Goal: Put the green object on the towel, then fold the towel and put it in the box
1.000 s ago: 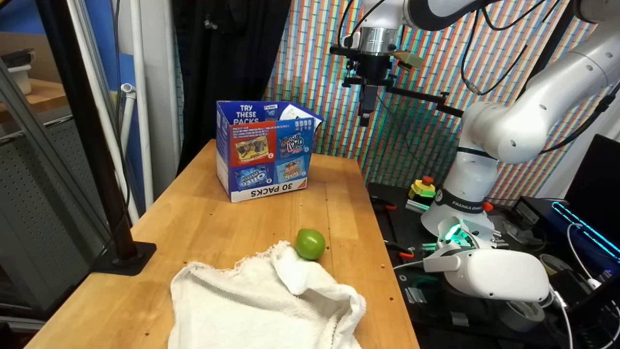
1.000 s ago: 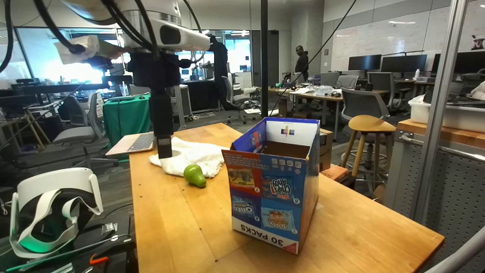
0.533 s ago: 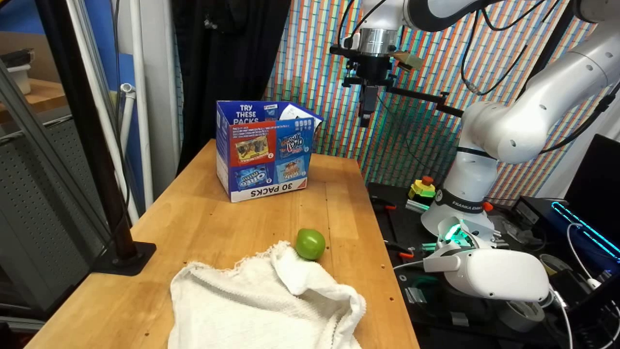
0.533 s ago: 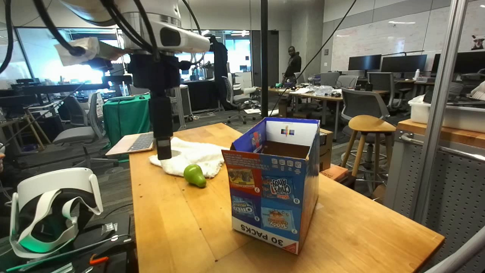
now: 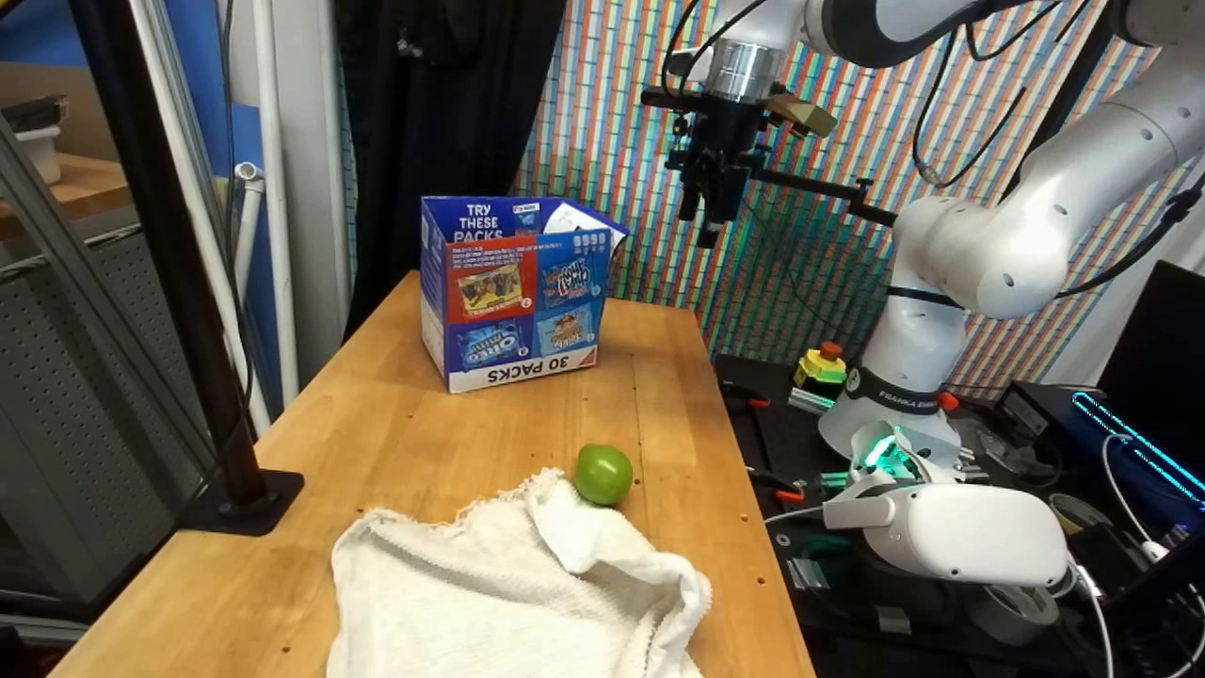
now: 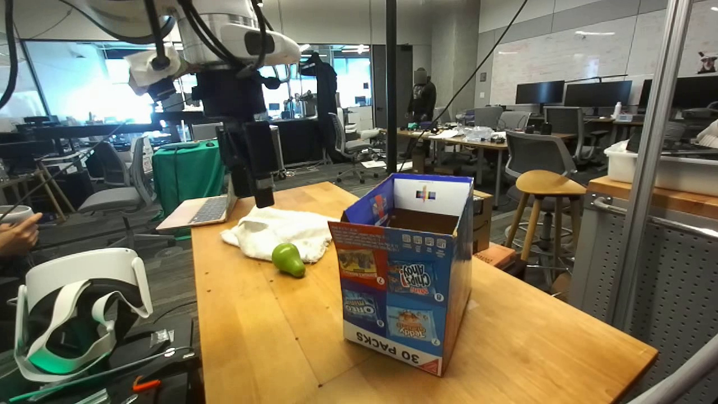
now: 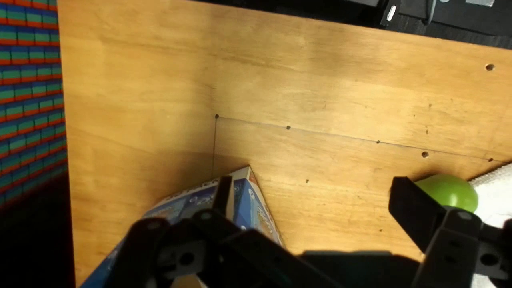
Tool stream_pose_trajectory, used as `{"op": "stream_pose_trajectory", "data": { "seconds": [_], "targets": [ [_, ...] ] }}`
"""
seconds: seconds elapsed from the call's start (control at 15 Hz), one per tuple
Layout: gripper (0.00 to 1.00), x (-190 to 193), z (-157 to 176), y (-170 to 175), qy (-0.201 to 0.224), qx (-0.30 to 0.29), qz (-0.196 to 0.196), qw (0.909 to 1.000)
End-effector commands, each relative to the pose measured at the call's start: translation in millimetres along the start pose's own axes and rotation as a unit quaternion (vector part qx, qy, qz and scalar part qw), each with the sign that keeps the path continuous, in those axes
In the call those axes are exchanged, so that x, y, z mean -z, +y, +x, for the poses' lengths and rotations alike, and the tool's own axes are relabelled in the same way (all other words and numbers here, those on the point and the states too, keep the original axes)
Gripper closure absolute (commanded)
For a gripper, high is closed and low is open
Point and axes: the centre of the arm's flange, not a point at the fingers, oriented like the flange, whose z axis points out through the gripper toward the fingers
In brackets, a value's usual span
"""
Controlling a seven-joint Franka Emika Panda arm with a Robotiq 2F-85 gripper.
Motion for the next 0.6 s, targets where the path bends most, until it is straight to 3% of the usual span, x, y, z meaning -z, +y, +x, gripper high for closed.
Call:
{"op": "stream_pose_trajectory", "data": {
  "seconds": [0.0,0.27,0.53],
  "targets": [
    [0.00,10,-2,-43,0.041,0.079,-0.037,0.9953],
    [0.00,21,5,-104,0.071,0.164,-0.068,0.9815],
    [0.00,26,14,-160,0.104,0.257,-0.084,0.9571]
  ]
}}
